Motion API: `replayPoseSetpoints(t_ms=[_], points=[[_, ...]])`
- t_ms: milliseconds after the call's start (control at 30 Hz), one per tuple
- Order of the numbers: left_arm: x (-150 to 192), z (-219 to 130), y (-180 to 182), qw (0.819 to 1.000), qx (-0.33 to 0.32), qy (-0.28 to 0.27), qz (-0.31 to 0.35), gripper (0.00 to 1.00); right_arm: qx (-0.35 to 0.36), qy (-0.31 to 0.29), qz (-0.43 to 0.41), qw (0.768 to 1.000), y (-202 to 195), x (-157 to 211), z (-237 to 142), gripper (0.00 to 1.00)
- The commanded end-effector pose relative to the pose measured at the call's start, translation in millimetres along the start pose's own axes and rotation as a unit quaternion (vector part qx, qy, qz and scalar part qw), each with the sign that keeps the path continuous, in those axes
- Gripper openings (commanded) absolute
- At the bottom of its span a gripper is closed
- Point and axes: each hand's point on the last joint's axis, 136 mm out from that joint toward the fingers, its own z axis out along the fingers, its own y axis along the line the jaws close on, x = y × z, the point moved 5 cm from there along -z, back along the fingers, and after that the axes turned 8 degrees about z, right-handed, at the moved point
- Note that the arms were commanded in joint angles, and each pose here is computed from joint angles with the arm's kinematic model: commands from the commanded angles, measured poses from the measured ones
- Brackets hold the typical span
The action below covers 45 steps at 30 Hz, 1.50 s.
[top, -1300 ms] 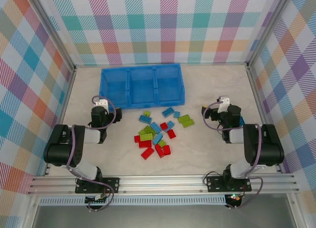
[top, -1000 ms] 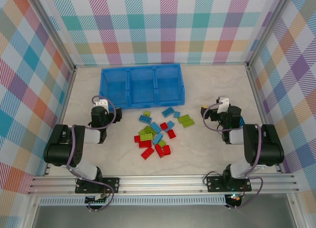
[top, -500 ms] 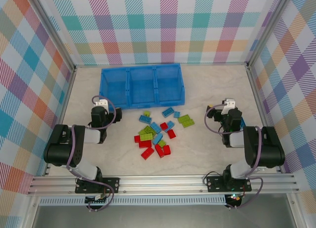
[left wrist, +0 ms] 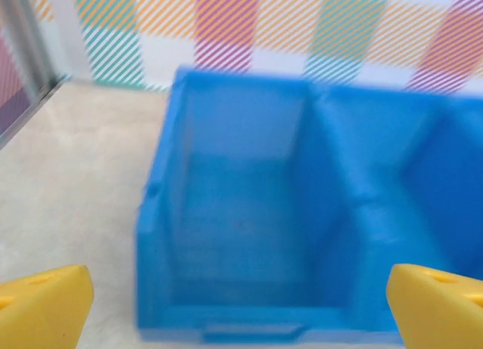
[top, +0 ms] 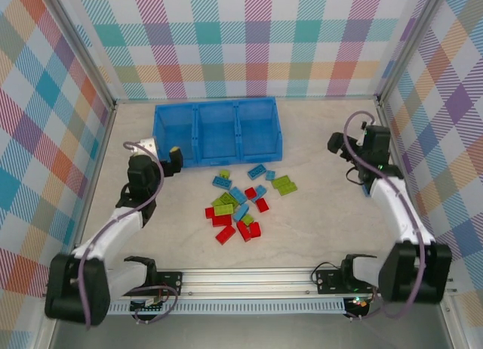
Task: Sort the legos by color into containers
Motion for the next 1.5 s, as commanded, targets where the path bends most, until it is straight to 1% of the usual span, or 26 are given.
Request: replayPoseSetpoints(t_ms=[0, 67, 133, 200, 267, 333, 433, 533, 600, 733, 833, 900, 967, 1133, 1233, 1300, 1367, 1467], points=[[-25, -40, -39, 0.994, 0.091, 0.053, -0.014, 1.00, 0.119, 0.169, 0.083, 0.975, -65, 32, 18, 1.00], [-42, -70, -65, 0.985, 0.159, 0.061, 0.029, 1.00, 0.154, 0.205, 0.088, 0.962, -82, 32, 27, 1.00], [-48, -102, -84, 0.966, 0.232, 0.073, 0.084, 1.00, 0.168, 0.210, 0.083, 0.960, -90, 37, 36, 1.00], [-48, -123, -92, 0.949, 0.283, 0.078, 0.118, 1.00, 0.177, 0.209, 0.080, 0.958, -98, 42, 46, 0.99], [-40, -137, -95, 0.933, 0.318, 0.085, 0.144, 1.00, 0.186, 0.231, 0.066, 0.953, -105, 44, 56, 1.00], [-32, -140, -94, 0.929, 0.324, 0.084, 0.159, 1.00, 0.211, 0.249, 0.044, 0.944, -113, 43, 63, 1.00], [-25, -137, -91, 0.932, 0.313, 0.083, 0.161, 1.00, 0.231, 0.245, 0.022, 0.941, -122, 41, 67, 1.00], [-22, -137, -92, 0.928, 0.317, 0.089, 0.174, 1.00, 0.201, 0.253, 0.034, 0.946, -126, 44, 72, 1.00], [-21, -136, -90, 0.929, 0.310, 0.093, 0.181, 1.00, 0.175, 0.257, 0.036, 0.950, -126, 44, 77, 0.97], [-17, -136, -89, 0.930, 0.308, 0.099, 0.172, 1.00, 0.154, 0.286, 0.046, 0.945, -124, 48, 86, 0.86], [-17, -136, -90, 0.930, 0.311, 0.101, 0.168, 1.00, 0.148, 0.292, 0.056, 0.943, -124, 54, 89, 0.70], [-17, -135, -89, 0.932, 0.306, 0.102, 0.168, 1.00, 0.153, 0.292, 0.056, 0.943, -126, 55, 89, 0.59], [-16, -135, -88, 0.933, 0.302, 0.105, 0.168, 1.00, 0.160, 0.290, 0.055, 0.942, -127, 54, 89, 0.49], [-15, -134, -87, 0.932, 0.300, 0.108, 0.170, 1.00, 0.158, 0.291, 0.057, 0.942, -126, 53, 90, 0.30], [-15, -137, -89, 0.929, 0.312, 0.103, 0.173, 1.00, 0.132, 0.279, 0.062, 0.949, -112, 47, 82, 0.21], [-14, -143, -95, 0.916, 0.346, 0.093, 0.177, 1.00, 0.106, 0.260, 0.048, 0.958, -91, 41, 71, 0.20], [-14, -154, -104, 0.898, 0.396, 0.072, 0.179, 1.00, 0.069, 0.238, 0.023, 0.969, -62, 37, 54, 0.19], [-18, -171, -119, 0.859, 0.480, 0.040, 0.174, 1.00, -0.010, 0.218, -0.015, 0.976, -3, 41, 25, 0.19]])
